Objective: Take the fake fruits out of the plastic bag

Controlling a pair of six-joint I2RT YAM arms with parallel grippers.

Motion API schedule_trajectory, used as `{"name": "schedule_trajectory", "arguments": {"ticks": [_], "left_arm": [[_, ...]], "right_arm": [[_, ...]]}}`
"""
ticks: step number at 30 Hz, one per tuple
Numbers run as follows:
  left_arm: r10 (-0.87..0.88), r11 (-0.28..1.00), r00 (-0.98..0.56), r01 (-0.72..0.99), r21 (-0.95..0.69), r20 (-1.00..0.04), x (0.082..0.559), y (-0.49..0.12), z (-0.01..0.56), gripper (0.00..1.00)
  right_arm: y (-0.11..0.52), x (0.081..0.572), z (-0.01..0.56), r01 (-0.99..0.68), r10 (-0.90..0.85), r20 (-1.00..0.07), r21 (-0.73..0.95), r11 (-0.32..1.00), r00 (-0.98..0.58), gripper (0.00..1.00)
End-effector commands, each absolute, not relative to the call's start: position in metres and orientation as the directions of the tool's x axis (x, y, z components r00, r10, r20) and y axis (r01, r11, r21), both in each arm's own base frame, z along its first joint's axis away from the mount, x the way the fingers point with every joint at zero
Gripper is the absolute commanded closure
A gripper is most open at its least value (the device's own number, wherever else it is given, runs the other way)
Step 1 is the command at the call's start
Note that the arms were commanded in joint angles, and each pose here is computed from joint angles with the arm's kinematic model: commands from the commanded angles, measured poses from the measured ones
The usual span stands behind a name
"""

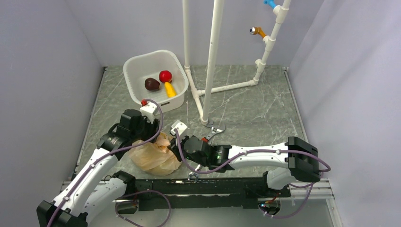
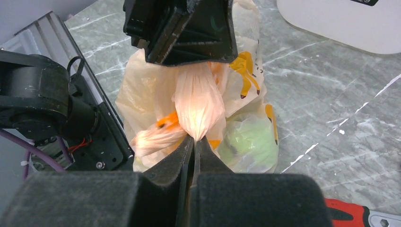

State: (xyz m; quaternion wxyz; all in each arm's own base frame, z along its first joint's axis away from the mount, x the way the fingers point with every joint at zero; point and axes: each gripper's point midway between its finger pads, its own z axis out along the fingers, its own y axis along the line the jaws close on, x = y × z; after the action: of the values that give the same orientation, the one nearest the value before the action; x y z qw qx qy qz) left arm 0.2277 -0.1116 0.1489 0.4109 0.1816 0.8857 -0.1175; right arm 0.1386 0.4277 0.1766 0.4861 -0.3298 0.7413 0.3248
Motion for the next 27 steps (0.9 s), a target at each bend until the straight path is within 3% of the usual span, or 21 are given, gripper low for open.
{"name": "schedule_trajectory", "arguments": {"ticks": [1, 3, 7, 14, 20, 23, 26, 27], "left_arm": [[0.225, 0.908, -0.549, 0.417, -0.031, -0.805, 0.234, -0.109, 0.169, 0.63], [0.221, 0.920, -0.558, 0.392, -0.019, -0.800, 0.234, -0.104, 0.173, 0.89], [0.156, 0.957, -0.464, 0.290, 0.017, -0.872, 0.236, -0.084, 0.201, 0.99], [0.016, 0.977, -0.173, 0.214, -0.021, -0.985, 0.217, -0.061, 0.258, 1.00], [-0.009, 0.976, -0.093, 0.215, -0.029, -0.996, 0.208, -0.057, 0.271, 1.00], [0.001, 0.966, -0.097, 0.256, -0.024, -0.995, 0.208, -0.064, 0.271, 1.00], [0.007, 0.963, -0.114, 0.268, -0.024, -0.993, 0.208, -0.067, 0.269, 1.00], [0.009, 0.960, -0.111, 0.278, -0.023, -0.994, 0.208, -0.068, 0.269, 1.00]], "right_arm": [[0.427, 0.142, 0.204, -0.802, -0.114, -0.953, 0.168, 0.573, -0.281, 1.00], [0.423, 0.145, 0.203, -0.792, -0.109, -0.954, 0.164, 0.588, -0.278, 1.00], [0.414, 0.147, 0.202, -0.773, -0.086, -0.955, 0.175, 0.609, -0.284, 1.00], [0.402, 0.136, 0.184, -0.772, -0.046, -0.939, 0.251, 0.584, -0.340, 1.00], [0.403, 0.125, 0.160, -0.779, -0.097, -0.912, 0.280, 0.561, -0.398, 0.99], [0.404, 0.128, 0.168, -0.784, -0.139, -0.916, 0.236, 0.574, -0.378, 0.84], [0.403, 0.139, 0.184, -0.766, -0.158, -0.922, 0.189, 0.615, -0.354, 0.46], [0.402, 0.144, 0.188, -0.753, -0.181, -0.918, 0.164, 0.638, -0.353, 0.42]]}}
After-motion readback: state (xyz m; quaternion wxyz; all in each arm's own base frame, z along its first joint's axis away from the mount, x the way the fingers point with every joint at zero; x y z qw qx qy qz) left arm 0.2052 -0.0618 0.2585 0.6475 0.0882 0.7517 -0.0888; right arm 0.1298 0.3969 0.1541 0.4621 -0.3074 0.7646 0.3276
